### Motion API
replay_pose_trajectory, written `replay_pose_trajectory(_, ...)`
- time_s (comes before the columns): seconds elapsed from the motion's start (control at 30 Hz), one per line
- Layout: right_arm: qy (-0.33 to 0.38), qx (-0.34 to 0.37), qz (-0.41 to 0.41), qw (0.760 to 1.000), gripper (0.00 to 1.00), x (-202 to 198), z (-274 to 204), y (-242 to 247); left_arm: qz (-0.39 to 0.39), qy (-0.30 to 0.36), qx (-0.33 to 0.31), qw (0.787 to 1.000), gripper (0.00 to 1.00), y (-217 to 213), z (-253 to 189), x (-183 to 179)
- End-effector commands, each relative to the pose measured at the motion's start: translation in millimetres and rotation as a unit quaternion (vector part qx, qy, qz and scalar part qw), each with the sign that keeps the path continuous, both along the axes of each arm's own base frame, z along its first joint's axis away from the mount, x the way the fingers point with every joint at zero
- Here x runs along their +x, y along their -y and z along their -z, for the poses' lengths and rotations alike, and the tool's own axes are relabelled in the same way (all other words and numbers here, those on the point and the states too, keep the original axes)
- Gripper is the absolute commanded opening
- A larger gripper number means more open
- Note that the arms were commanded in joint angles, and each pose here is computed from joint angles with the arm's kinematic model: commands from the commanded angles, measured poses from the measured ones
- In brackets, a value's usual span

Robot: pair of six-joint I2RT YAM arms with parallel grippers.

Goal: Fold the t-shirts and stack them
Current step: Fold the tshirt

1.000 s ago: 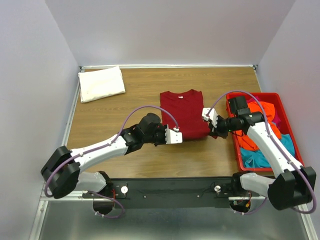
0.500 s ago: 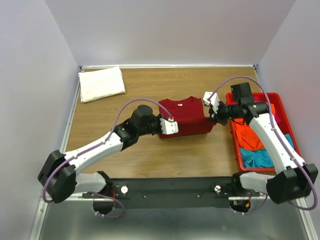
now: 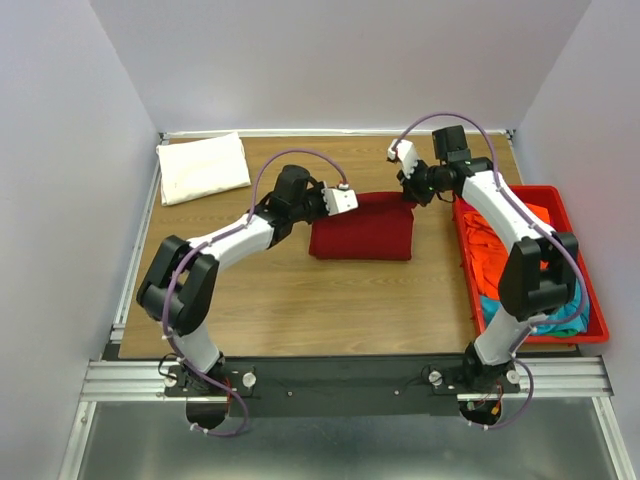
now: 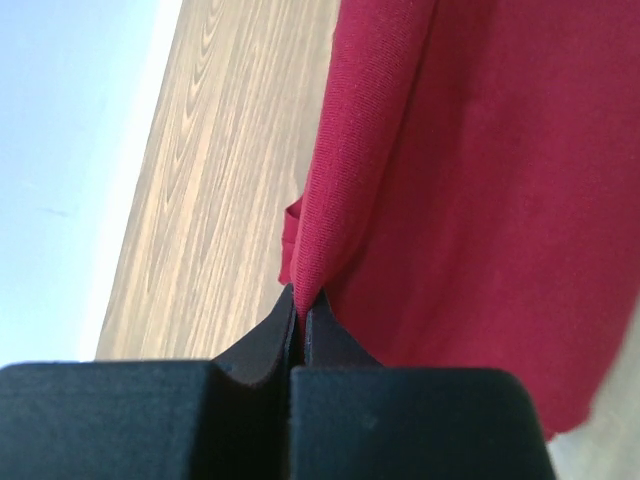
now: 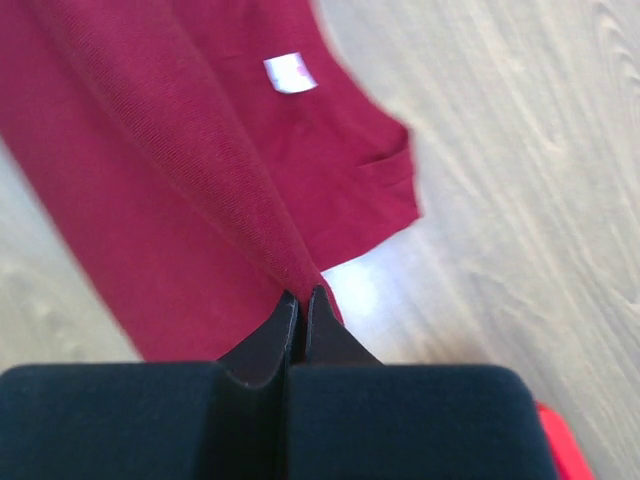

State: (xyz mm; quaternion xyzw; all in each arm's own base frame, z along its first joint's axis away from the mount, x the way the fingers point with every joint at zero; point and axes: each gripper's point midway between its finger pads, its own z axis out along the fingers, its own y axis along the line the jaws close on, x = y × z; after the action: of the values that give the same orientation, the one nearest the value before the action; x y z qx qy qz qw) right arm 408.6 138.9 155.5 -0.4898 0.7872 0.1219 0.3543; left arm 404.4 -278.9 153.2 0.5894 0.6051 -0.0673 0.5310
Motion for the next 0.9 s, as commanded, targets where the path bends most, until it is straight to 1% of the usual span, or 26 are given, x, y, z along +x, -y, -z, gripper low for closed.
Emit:
replay_pose_trajectory(0.0,0.042,-0.017,0.064,0.997,0.01,47.7,-9.8,13.1,-0.016,0.005,-0.019,1.000,0.00,3.0,-3.5,32.1)
replay_pose_trajectory(0.03,0.027,-0.020,0.071,0.997,0.01,52.9,3.7,12.2,-0.018,-0.007,-0.015,1.000,0.00,3.4,7.8,36.3)
replay_pose_trajectory(0.13,0.027,-0.026,0.090,0.995,0.01,68.2,11.1,14.9,-0.032,-0.016,-0.018,0.999,0.00,2.4,10.2,51.6)
replay_pose_trajectory(0.17,0.015,-0.028,0.097,0.995,0.00,71.4,22.7,15.7,-0.034,-0.028,-0.015,0.999,0.00,3.6,21.3,54.7)
replay_pose_trajectory(0.23,0.014,-0.027,0.110,0.993,0.01,79.3,27.3,16.1,-0.042,-0.040,-0.018,0.998,0.00,4.6,22.7,62.7)
replay_pose_trajectory(0.27,0.010,-0.028,0.114,0.993,0.01,81.1,32.7,15.9,-0.046,-0.052,-0.015,0.997,0.00,4.9,33.5,65.3)
replay_pose_trajectory(0.33,0.000,-0.034,0.122,0.992,0.01,86.5,48.0,17.7,-0.056,-0.057,-0.014,0.997,0.00,6.1,31.5,74.2)
replay_pose_trajectory(0.37,-0.001,-0.031,0.133,0.991,0.03,90.3,49.6,17.9,-0.067,-0.064,-0.012,0.996,0.00,5.5,38.1,78.4)
replay_pose_trajectory(0.4,0.002,-0.035,0.143,0.989,0.07,93.9,52.0,20.6,-0.079,-0.074,-0.020,0.994,0.00,6.0,39.7,80.7)
replay_pose_trajectory(0.43,0.004,-0.035,0.154,0.988,0.19,100.1,57.2,21.3,-0.092,-0.069,-0.032,0.993,0.19,7.5,29.4,89.8)
replay_pose_trajectory(0.47,0.005,-0.027,0.177,0.984,0.30,104.7,57.9,21.8,-0.122,-0.078,-0.028,0.989,0.31,2.3,34.8,96.9)
replay_pose_trajectory(0.5,0.027,-0.030,0.204,0.978,0.51,116.4,54.1,28.1,-0.149,-0.086,-0.052,0.984,0.50,4.5,19.1,106.8)
replay_pose_trajectory(0.53,0.038,-0.028,0.224,0.974,0.60,122.0,49.6,31.6,-0.187,-0.078,-0.056,0.978,0.55,-2.9,11.2,118.4)
replay_pose_trajectory(0.57,0.044,-0.019,0.253,0.966,0.66,126.7,44.9,35.3,-0.207,-0.083,-0.058,0.973,0.59,-6.2,8.8,123.7)
replay_pose_trajectory(0.6,0.065,-0.018,0.276,0.959,0.76,134.1,35.4,41.3,-0.239,-0.080,-0.099,0.963,0.64,-6.9,-18.3,135.6)
replay_pose_trajectory(0.63,0.073,-0.011,0.289,0.955,0.81,136.3,28.0,44.0,-0.265,-0.076,-0.117,0.954,0.78,-12.5,-33.8,142.6)
replay_pose_trajectory(0.67,0.081,0.010,0.304,0.949,0.87,135.1,10.6,44.4,-0.301,-0.080,-0.116,0.943,0.80,-25.0,-41.2,144.8)
replay_pose_trajectory(0.7,0.083,0.023,0.310,0.947,1.00,133.6,1.7,46.9,-0.307,-0.087,-0.126,0.939,0.80,-28.7,-52.2,145.0)
replay_pose_trajectory(0.73,0.070,0.045,0.298,0.951,1.00,124.8,-0.9,42.0,-0.317,-0.090,-0.140,0.934,0.81,-37.6,-65.4,147.0)
replay_pose_trajectory(0.77,0.073,0.074,0.290,0.951,1.00,114.8,-20.6,38.0,-0.332,-0.109,-0.170,0.921,0.82,-44.5,-79.4,140.0)
replay_pose_trajectory(0.8,0.062,0.095,0.281,0.953,1.00,104.6,-25.0,40.5,-0.332,-0.122,-0.180,0.918,0.83,-48.7,-84.2,134.6)
replay_pose_trajectory(0.83,0.017,0.134,0.243,0.961,1.00,82.2,-14.3,24.8,-0.315,-0.167,-0.205,0.912,0.83,-52.7,-83.9,119.6)
replay_pose_trajectory(0.87,0.012,0.161,0.220,0.962,1.00,67.8,-27.3,24.9,-0.302,-0.191,-0.216,0.909,0.83,-53.1,-80.8,110.9)
